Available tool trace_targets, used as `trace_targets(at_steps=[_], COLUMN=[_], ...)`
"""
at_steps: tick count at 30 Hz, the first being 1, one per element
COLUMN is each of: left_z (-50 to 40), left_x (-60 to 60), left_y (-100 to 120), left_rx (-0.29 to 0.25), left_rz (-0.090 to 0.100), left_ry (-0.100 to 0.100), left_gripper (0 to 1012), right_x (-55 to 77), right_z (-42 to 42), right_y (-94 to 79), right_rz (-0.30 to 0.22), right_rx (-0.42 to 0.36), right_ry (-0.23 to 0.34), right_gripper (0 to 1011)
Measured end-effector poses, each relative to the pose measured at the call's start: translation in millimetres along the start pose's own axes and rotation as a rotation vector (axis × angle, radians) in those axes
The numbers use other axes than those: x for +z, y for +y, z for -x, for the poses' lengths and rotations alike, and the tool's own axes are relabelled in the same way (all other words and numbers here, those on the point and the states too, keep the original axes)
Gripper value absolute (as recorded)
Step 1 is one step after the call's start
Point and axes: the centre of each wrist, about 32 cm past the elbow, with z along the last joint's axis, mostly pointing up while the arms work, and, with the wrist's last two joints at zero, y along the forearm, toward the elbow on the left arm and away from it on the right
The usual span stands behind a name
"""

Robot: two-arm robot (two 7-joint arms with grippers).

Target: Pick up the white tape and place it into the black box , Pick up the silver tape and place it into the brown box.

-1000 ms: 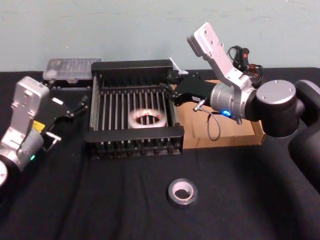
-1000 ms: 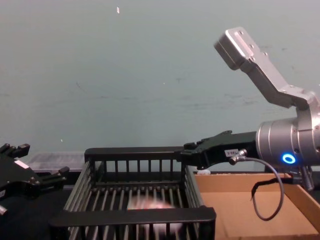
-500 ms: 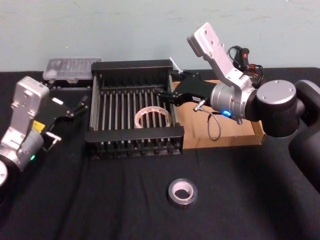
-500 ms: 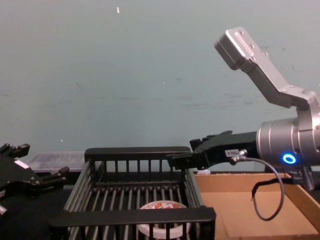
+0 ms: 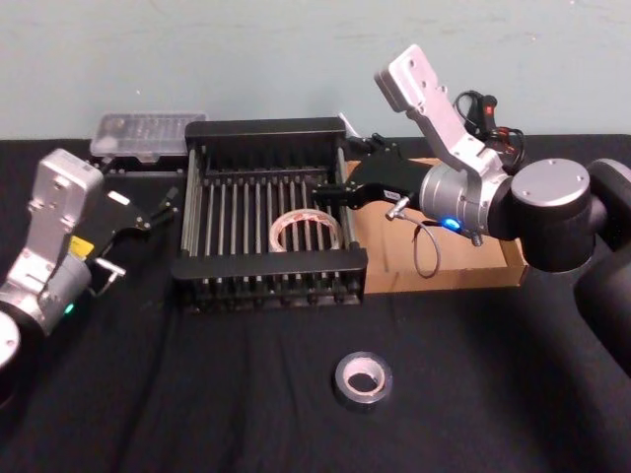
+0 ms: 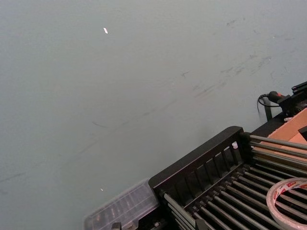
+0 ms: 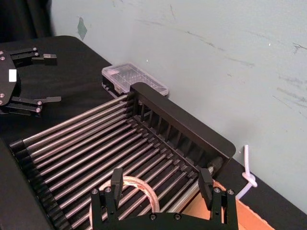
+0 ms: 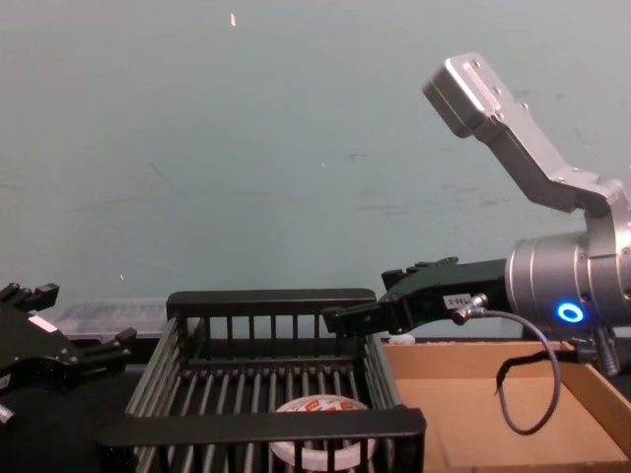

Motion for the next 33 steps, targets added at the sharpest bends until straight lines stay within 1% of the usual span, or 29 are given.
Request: trace_targets(at_steps=[3, 9, 15, 18, 19, 24, 30, 32, 33], left_z=[0.0, 0.0, 0.0, 0.0, 0.0, 0.0, 0.0, 0.0, 0.0], left_x=[0.0, 0.0, 0.0, 0.0, 0.0, 0.0, 0.0, 0.0, 0.0], left_y=[0, 0, 0, 0, 0, 0, 0, 0, 0], left_rx=[0.000, 0.000, 0.000, 0.000, 0.000, 0.000, 0.000, 0.000, 0.000], left_rz=[0.000, 0.000, 0.000, 0.000, 0.000, 0.000, 0.000, 0.000, 0.000], left_ry=[0.000, 0.000, 0.000, 0.000, 0.000, 0.000, 0.000, 0.000, 0.000], left_gripper=[1001, 1001, 1001, 1001, 1001, 1001, 1001, 1001, 1001], right_x=[0.0, 2.3, 4.6, 4.6, 3.8, 0.7, -6.9, -9.5, -12.2], right_z=[0.0, -1.9, -6.7, -9.0, -10.1, -11.7, -9.7, -8.4, -6.9], right_y=[0.0, -5.6, -18.4, -27.9, -33.9, -52.0, -76.7, -82.8, -88.5], right_rz=[0.000, -0.003, 0.010, 0.019, 0.024, 0.036, 0.055, 0.062, 0.069], right_rx=[0.000, -0.028, -0.055, -0.062, -0.062, -0.055, -0.029, -0.020, -0.012], right_ry=[0.000, 0.005, 0.010, 0.011, 0.010, 0.007, 0.019, 0.028, 0.037], right_gripper=[1002, 1002, 1002, 1002, 1002, 1002, 1002, 1002, 1002])
